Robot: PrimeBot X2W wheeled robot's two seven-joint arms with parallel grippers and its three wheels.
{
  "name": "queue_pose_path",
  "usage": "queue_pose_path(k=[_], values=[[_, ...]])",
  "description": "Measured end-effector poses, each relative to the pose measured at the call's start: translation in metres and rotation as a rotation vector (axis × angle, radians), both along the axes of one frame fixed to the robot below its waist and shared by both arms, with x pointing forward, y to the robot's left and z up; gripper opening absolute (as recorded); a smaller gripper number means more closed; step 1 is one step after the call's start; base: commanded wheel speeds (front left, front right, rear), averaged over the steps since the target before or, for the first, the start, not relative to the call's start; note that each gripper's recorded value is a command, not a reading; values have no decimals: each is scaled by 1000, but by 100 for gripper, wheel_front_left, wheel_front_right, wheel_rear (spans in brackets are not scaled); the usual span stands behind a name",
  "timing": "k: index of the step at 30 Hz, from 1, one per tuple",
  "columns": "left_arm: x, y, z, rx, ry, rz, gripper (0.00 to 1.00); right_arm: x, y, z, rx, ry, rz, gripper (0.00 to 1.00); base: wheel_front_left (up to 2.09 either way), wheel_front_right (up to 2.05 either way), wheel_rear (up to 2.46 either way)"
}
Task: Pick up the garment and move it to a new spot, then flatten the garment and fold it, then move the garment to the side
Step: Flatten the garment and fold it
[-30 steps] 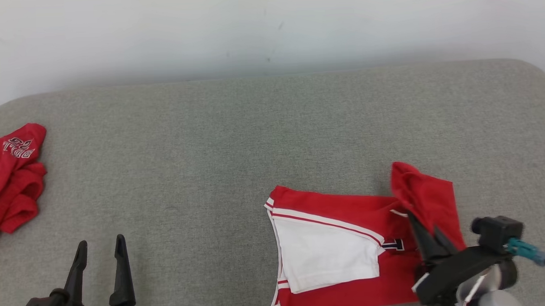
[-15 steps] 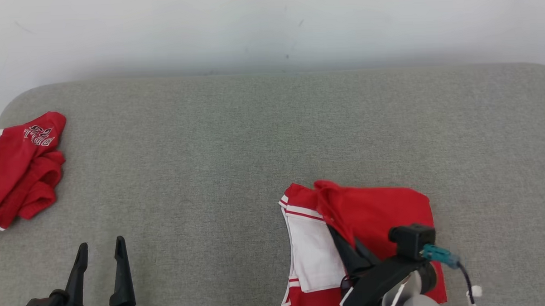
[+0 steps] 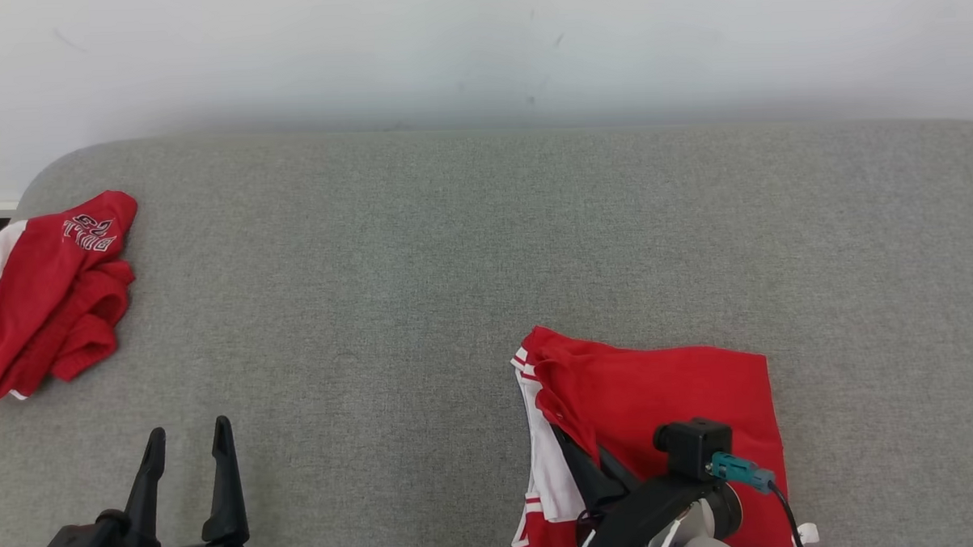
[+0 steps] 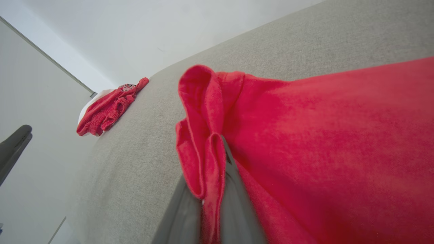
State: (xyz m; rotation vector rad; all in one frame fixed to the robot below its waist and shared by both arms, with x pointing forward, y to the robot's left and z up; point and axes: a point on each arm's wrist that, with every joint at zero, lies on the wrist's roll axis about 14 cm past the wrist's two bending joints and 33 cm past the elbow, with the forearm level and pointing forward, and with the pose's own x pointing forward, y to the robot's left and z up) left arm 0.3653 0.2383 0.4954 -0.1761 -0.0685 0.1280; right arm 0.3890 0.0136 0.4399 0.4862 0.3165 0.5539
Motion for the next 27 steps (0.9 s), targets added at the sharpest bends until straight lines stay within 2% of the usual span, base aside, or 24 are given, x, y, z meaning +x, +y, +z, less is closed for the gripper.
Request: queue_pose_path(k=[1, 5, 9, 12, 18, 27], values=[[0, 0, 1, 0, -2, 0, 100, 0, 0, -1, -5, 0, 3, 100, 0, 0, 0], [0, 1, 3, 0, -8, 2, 100, 4, -2, 0, -29, -20, -3, 100, 0, 0, 0], [-2, 0, 3, 2, -8, -1, 100, 22, -20, 23, -49, -115, -61, 100, 0, 0, 0], [-1, -5, 5, 3, -15, -15, 100, 31, -43, 44, -85, -211, -119, 100, 0, 0, 0], [1, -12, 12, 6, -37, -37, 100, 26, -99, 63, -151, -312, -251, 100, 0, 0, 0], [2, -22, 20, 35, -58, -70, 100, 1, -167, 75, -238, -380, -422, 100, 0, 0, 0]])
